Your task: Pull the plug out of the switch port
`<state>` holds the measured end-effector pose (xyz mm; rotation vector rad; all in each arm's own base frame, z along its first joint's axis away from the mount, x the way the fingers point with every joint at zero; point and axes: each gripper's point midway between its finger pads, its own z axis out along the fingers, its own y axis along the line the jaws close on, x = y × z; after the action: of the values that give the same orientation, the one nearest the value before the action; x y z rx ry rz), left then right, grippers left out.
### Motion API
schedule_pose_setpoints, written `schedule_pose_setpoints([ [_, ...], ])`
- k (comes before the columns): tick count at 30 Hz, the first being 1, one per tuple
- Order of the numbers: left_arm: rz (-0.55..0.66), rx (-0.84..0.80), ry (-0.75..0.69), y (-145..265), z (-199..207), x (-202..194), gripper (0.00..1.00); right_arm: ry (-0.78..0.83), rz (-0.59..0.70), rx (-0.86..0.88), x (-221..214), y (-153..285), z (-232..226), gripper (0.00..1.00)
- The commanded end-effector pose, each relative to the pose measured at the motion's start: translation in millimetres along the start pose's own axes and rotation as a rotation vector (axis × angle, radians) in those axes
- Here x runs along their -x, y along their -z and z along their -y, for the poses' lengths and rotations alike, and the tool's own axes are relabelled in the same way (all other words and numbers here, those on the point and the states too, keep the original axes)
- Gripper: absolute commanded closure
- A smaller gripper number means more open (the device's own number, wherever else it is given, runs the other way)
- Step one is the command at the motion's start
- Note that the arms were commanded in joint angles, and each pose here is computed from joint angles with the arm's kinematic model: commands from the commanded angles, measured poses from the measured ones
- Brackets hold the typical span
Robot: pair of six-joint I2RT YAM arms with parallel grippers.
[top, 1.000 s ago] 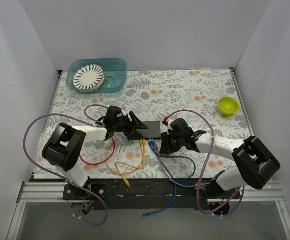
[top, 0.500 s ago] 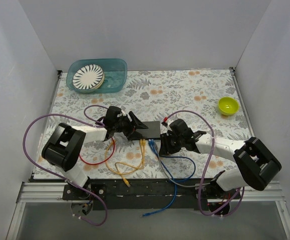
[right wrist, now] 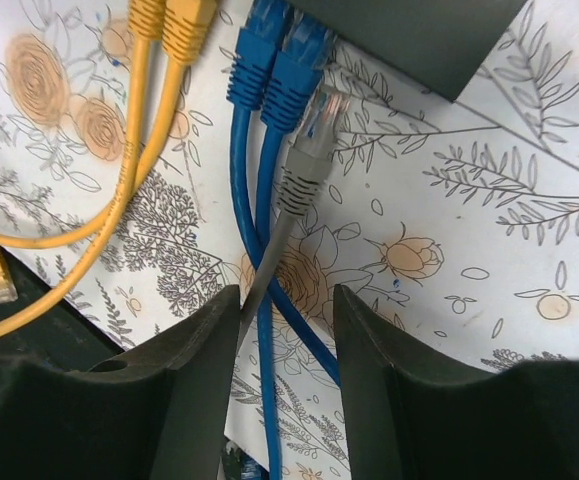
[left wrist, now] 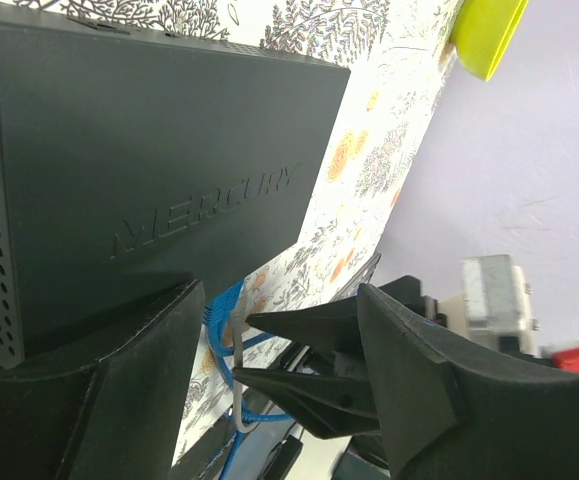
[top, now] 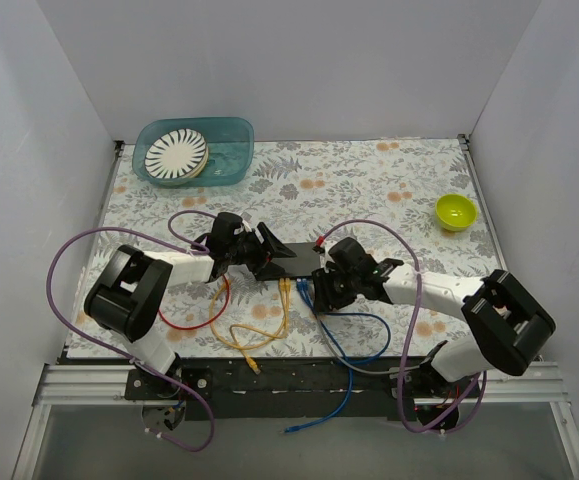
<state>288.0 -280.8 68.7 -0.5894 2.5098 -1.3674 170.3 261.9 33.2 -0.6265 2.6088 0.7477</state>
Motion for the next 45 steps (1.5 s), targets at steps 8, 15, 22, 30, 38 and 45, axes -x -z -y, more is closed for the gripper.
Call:
schedule_pose_setpoints([
  [8,-0.004,0.143,0.037,-1.8,-44.5,-7.4,0.36,0.039,-0.002,-0.033,6.2,-1.4,-2.9,0.91],
  [15,0.003,0.139,0.03,-2.6,-42.1,-5.1,0.36,0.039,0.135,-0.273,40.3,63.7,19.0,0.99],
  [22,0.002,0.139,0.029,-5.3,-41.0,-2.9,0.37,0.004,0.324,-0.675,62.7,140.3,75.3,0.99],
  [30,0.002,0.137,0.034,-7.1,-37.5,-0.8,0.37,-0.545,0.417,-0.744,34.0,154.1,164.7,0.99],
  [38,-0.005,0.116,0.032,-7.3,-25.9,1.3,0.37,-0.567,0.415,-0.795,51.3,143.8,206.2,0.31],
  [45,0.0,0.106,0.019,-4.4,-25.8,0.0,0.37,-0.3,0.535,-0.428,127.0,127.4,116.0,0.02],
])
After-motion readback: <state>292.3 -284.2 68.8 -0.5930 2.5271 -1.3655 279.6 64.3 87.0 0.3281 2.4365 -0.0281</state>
